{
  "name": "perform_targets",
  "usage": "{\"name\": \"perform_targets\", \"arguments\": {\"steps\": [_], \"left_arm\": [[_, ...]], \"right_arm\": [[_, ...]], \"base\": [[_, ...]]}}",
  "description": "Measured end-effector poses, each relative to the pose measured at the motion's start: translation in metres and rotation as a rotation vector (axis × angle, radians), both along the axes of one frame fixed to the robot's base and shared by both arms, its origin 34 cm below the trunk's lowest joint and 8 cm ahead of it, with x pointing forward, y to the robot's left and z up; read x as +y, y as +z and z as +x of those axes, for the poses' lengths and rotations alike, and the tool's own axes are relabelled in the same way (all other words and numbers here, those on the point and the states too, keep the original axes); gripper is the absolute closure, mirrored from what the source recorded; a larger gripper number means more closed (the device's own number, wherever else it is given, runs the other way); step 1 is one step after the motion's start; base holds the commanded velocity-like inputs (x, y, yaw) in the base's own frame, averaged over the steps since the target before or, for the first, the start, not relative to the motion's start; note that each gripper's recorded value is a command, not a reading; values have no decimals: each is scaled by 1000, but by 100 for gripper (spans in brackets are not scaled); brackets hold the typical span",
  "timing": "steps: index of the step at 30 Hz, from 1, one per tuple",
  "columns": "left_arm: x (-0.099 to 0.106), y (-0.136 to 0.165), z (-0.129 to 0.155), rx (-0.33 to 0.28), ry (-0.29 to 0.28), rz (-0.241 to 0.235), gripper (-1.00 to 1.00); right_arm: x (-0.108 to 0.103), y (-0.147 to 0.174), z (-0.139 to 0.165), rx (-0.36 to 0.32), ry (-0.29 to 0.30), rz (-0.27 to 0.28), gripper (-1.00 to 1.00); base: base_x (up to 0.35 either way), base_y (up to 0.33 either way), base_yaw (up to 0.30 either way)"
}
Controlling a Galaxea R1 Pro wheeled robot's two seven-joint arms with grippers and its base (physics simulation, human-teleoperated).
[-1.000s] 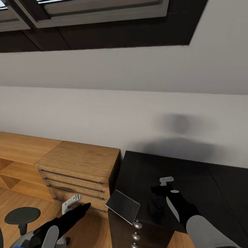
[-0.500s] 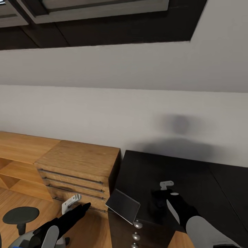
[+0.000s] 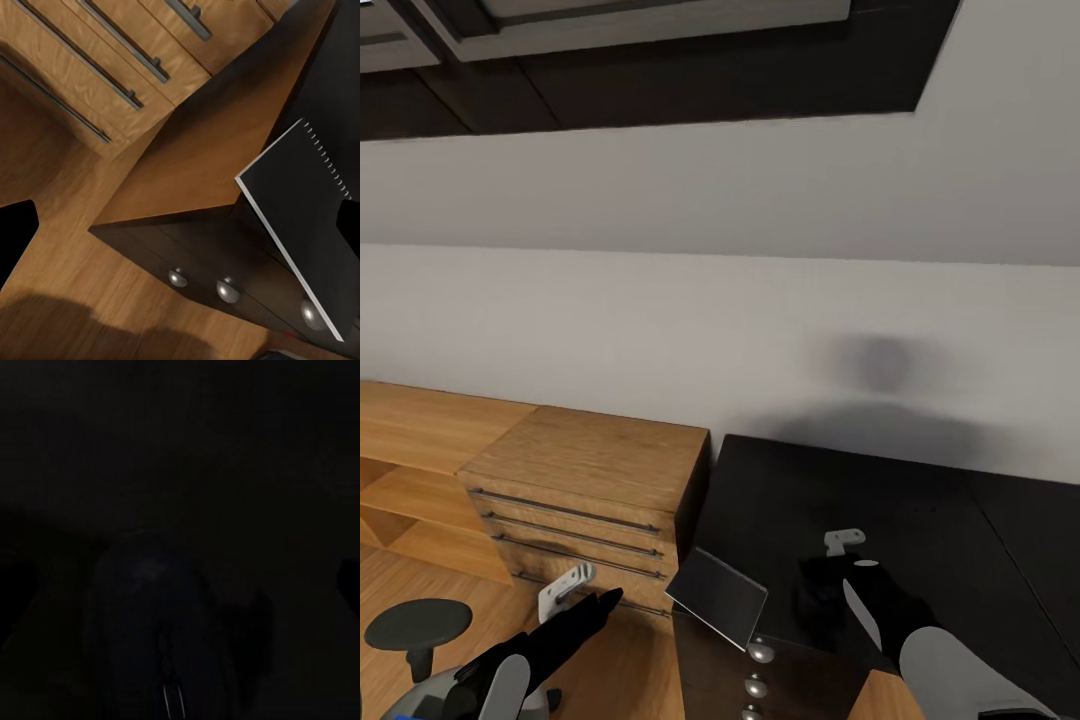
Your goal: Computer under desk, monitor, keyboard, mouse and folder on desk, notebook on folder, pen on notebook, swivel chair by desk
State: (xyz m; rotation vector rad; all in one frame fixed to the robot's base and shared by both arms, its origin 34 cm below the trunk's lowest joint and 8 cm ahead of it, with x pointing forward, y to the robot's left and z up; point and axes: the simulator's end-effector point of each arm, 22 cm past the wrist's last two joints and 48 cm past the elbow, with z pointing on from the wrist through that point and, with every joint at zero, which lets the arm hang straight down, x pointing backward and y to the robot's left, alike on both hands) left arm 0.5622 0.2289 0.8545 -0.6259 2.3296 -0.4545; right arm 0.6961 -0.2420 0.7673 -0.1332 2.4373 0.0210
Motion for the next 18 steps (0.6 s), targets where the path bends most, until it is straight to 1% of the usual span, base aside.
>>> {"name": "perform_targets", "arguments": {"steps": [7, 13, 18], "left_arm": [[0, 0, 0, 0, 0, 1, -100], [0, 0, 0, -1, 0, 1, -100], [0, -4, 1, -2, 0, 0, -100]], "right_arm": [[1, -1, -1, 6, 0, 1, -100], [1, -5, -7, 38, -3, 1, -100], [0, -11, -7, 47, -4, 0, -100]], "base": [[0, 0, 0], [0, 0, 0], [0, 0, 0]]}}
